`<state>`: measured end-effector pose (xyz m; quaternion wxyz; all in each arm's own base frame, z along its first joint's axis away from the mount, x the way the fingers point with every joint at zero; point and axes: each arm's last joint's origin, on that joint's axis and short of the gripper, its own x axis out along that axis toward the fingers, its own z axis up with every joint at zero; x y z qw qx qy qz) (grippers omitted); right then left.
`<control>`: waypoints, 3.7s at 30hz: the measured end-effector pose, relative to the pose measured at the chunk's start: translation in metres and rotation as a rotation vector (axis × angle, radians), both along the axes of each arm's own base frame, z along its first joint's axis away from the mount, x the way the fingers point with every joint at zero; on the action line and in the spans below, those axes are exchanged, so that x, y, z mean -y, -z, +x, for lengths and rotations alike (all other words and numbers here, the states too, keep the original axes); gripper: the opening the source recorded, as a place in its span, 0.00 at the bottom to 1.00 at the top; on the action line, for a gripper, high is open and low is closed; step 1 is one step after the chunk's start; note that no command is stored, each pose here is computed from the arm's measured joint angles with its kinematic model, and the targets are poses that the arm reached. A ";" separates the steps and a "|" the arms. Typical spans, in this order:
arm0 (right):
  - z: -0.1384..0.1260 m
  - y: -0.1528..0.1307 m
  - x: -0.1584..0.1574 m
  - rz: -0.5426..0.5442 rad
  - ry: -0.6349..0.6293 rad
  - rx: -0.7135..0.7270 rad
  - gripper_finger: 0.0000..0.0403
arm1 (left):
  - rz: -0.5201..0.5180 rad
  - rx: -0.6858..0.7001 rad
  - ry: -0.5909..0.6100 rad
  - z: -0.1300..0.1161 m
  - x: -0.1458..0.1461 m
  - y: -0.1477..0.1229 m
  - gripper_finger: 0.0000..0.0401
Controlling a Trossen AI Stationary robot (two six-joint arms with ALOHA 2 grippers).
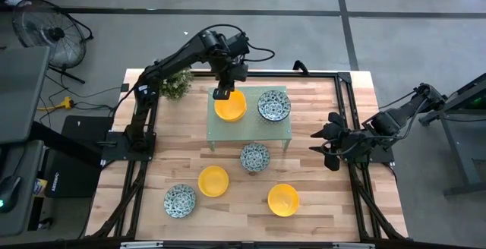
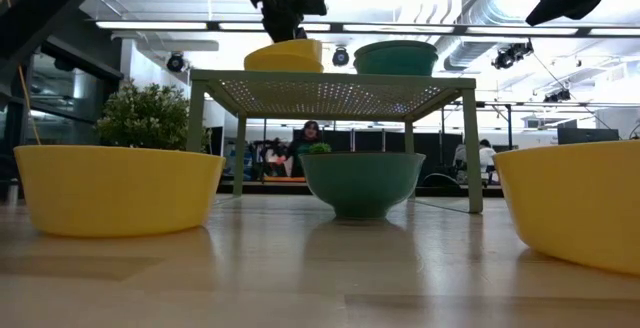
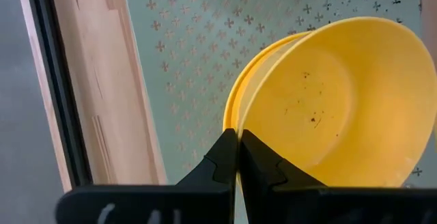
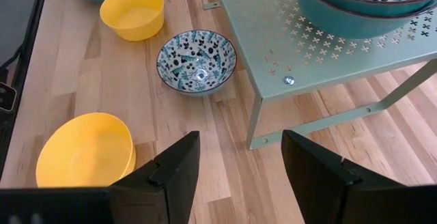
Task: Pick & Place Mini bowls
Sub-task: Stack the top left yellow bowl on top of the yellow bowl on the shelf, then stack the left yellow bowl on top of the yellow bowl on the shelf
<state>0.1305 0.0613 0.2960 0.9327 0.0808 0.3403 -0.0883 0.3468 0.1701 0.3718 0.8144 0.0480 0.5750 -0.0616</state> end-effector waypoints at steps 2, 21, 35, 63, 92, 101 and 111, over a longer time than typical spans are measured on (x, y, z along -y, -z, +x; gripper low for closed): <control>0.000 0.000 0.000 0.000 0.000 0.000 0.48 | -0.002 -0.002 -0.002 0.000 0.000 0.000 0.00; -0.001 0.001 0.000 -0.004 -0.003 -0.016 0.48 | -0.028 0.011 0.005 0.000 0.001 0.000 0.05; -0.001 0.001 0.000 0.008 -0.014 -0.023 0.48 | -0.001 0.029 0.027 -0.001 0.001 -0.006 0.33; -0.003 0.004 -0.002 0.104 -0.052 -0.085 0.48 | 0.078 0.148 0.212 -0.026 0.096 -0.059 0.31; -0.006 0.006 -0.001 0.122 -0.014 -0.108 0.48 | 0.051 -0.050 0.166 -0.082 0.279 0.052 0.31; -0.006 0.006 -0.001 0.099 -0.034 -0.109 0.48 | 0.044 -0.054 0.030 -0.099 0.302 0.072 0.31; -0.006 0.006 -0.001 0.086 -0.055 -0.113 0.48 | 0.046 -0.035 -0.007 -0.102 0.308 0.075 0.31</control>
